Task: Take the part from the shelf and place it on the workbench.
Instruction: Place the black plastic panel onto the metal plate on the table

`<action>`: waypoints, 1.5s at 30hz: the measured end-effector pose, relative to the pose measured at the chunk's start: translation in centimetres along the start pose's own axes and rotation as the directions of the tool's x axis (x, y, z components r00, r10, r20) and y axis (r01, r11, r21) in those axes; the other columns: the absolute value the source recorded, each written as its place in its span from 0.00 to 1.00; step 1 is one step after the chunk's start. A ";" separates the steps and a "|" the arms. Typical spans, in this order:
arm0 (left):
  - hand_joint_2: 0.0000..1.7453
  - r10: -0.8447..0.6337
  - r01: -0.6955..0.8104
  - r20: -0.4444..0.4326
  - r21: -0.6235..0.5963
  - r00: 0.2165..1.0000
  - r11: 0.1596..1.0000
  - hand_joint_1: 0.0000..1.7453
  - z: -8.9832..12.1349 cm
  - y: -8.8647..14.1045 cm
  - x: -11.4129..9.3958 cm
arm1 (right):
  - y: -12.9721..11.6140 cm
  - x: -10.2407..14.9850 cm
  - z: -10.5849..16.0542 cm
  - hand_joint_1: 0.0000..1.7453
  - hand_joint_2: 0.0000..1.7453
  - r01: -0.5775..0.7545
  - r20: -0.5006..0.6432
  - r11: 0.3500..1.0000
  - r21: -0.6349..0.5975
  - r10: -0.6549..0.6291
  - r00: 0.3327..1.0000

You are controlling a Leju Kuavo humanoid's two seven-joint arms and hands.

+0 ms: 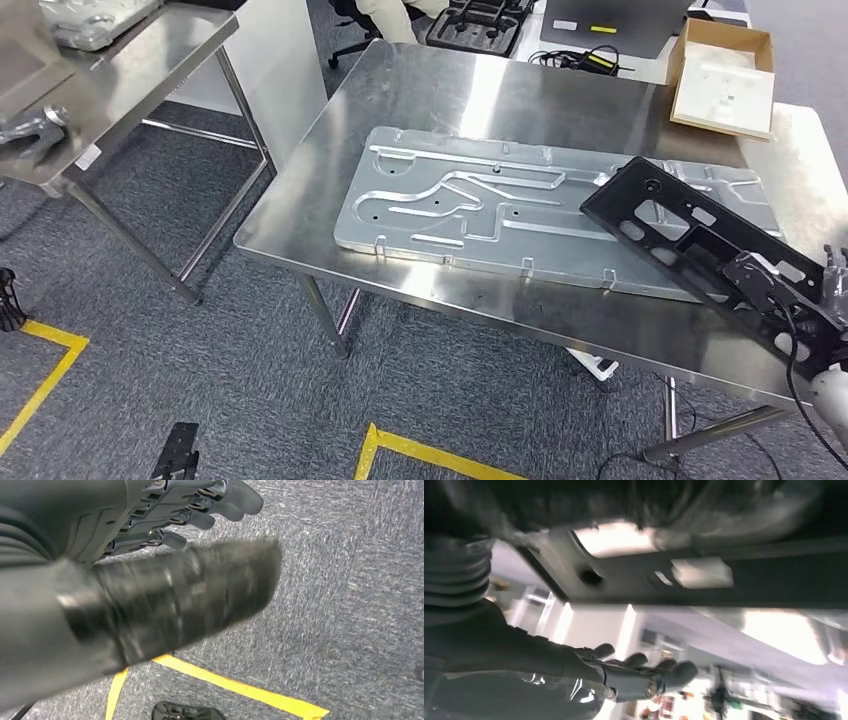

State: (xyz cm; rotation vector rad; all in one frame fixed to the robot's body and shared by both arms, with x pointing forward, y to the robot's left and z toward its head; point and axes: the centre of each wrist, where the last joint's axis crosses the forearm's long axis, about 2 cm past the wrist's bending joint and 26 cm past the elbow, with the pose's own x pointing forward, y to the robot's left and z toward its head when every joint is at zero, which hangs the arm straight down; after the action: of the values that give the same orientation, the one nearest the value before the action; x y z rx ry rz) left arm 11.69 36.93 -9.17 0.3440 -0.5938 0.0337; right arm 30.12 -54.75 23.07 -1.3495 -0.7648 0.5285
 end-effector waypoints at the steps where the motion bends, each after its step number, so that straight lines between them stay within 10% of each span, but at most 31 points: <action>1: 0.00 -0.002 0.002 -0.003 0.000 1.000 1.000 0.00 0.0 0.0 0.0 | -0.3 0.5 0.1 0.00 0.00 0.019 0.013 1.000 -0.010 -0.019 1.000; 32: 0.00 -0.001 0.000 -0.045 -0.013 0.999 1.000 0.00 0.3 -1.0 -0.3 | -4.6 11.6 4.6 0.00 0.00 0.328 0.352 0.942 -0.069 -0.285 0.892; 45: 0.00 -0.005 0.005 -0.063 -0.001 0.998 1.000 0.00 0.6 -0.8 -1.1 | -4.1 13.6 6.0 0.00 0.00 0.672 0.310 0.740 0.011 -0.642 0.701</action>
State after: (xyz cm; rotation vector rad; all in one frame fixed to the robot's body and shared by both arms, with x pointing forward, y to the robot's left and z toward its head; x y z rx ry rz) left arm 10.53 36.09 -9.57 0.3420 -0.5301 0.0397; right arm 34.21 -41.49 29.83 -0.9906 -1.4704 0.1034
